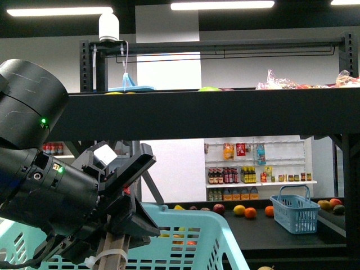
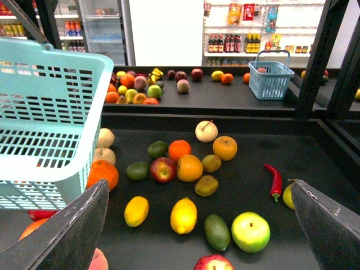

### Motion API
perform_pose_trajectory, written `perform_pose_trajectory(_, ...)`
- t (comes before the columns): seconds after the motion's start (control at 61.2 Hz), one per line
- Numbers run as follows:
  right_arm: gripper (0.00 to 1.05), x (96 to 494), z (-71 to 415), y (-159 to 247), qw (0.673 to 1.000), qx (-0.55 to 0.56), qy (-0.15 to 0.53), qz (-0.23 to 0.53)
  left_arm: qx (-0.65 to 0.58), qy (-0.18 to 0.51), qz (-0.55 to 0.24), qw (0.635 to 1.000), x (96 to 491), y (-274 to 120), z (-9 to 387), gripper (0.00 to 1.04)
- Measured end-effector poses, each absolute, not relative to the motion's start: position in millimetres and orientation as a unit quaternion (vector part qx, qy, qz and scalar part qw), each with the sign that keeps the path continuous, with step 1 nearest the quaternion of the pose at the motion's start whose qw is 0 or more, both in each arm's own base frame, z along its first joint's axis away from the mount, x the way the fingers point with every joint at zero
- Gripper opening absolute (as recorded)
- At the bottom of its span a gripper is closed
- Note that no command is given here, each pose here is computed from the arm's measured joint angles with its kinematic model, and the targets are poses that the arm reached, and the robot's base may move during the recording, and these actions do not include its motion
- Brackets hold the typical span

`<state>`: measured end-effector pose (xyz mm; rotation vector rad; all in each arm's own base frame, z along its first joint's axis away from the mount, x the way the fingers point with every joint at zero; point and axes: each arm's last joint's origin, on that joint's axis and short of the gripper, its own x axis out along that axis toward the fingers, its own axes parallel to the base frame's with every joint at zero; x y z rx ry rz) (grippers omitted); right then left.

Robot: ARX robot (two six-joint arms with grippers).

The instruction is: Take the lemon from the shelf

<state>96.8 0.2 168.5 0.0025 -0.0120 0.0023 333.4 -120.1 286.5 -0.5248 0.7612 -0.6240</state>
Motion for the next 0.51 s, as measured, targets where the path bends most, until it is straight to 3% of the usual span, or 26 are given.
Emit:
perform_pose_trajectory(0.196,0.97,97.0,168.1,0.0,1.0,0.002,-0.003,-0.004,-0.24,0.356,-0.304,0.85,333.0,-130.4,285.0,0.17)
perform_pose_trajectory(0.278,0.97,99.4,165.2,-2.0,0.994,0.017,0.08,-0.068,-0.237,0.358,-0.309,0.849,333.0,-132.1,283.6,0.17)
perform_pose_trajectory(0.359,0.97,109.0,165.9,-6.3,0.987,0.033,0.139,-0.073,-0.238,0.36,-0.311,0.847,333.2,-132.8,282.7,0.17)
perform_pose_trajectory(0.506,0.97,146.1,186.9,-25.4,0.981,0.072,0.165,-0.07,-0.237,0.36,-0.312,0.846,332.8,-133.9,282.6,0.17)
